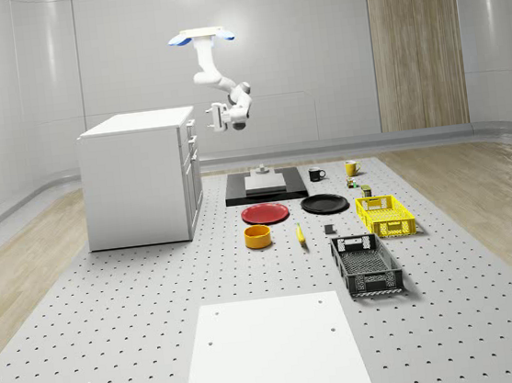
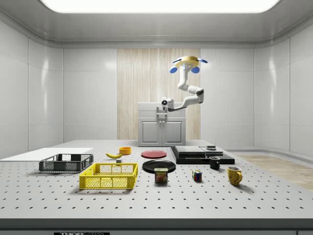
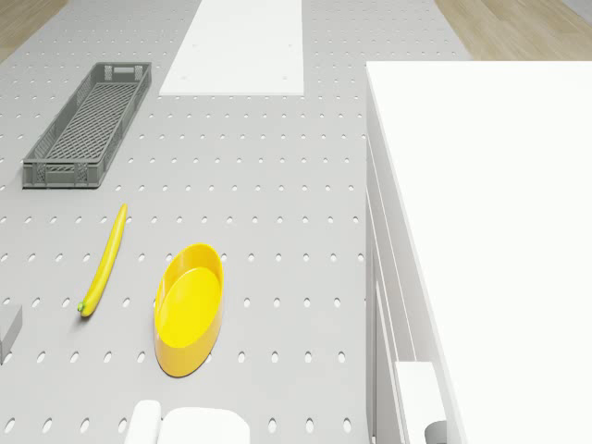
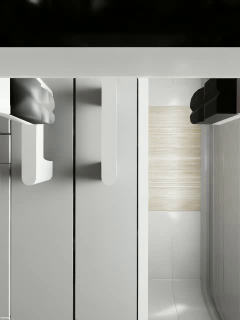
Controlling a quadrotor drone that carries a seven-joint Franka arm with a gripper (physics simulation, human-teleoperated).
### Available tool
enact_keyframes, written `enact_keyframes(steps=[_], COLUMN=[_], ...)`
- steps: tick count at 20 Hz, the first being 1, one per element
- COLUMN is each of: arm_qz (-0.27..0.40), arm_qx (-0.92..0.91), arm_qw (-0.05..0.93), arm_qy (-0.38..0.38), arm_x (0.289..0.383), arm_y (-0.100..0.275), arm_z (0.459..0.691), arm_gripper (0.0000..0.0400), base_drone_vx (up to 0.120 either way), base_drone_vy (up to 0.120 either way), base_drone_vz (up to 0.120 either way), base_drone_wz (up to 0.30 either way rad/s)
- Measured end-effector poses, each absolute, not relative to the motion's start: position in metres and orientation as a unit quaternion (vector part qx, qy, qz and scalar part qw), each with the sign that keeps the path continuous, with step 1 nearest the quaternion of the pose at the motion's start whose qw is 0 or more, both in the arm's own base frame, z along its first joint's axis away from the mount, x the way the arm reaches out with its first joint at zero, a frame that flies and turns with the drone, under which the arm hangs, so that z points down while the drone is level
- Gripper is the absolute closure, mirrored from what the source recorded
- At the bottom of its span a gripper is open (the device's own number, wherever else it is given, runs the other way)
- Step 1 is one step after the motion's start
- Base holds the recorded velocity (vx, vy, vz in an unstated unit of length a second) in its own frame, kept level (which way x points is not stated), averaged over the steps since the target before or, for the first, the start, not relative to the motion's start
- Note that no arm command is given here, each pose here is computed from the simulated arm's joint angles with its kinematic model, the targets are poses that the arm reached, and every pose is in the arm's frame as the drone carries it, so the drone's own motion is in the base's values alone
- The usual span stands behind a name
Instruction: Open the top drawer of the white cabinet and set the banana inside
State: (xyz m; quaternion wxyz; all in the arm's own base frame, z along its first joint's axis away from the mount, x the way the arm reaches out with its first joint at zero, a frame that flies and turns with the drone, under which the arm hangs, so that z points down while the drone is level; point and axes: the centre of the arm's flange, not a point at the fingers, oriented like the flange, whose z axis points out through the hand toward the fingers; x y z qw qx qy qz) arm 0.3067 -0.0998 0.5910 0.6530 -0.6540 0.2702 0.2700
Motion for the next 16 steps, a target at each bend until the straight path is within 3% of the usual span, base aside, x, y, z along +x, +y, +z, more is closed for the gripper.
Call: enact_keyframes(steps=[11,16], arm_qz=[0.27,0.27], arm_qx=[-0.654,-0.654], arm_qw=[0.653,0.653], arm_qy=[0.27,0.27], arm_x=[0.3066,0.3066], arm_y=[-0.07,-0.059], arm_z=[0.592,0.604], arm_gripper=[0.0,0.0], base_drone_vx=[0.0,0.0], base_drone_vy=[0.0,0.0], base_drone_vz=[0.0,0.0], base_drone_wz=[0.0,0.0])
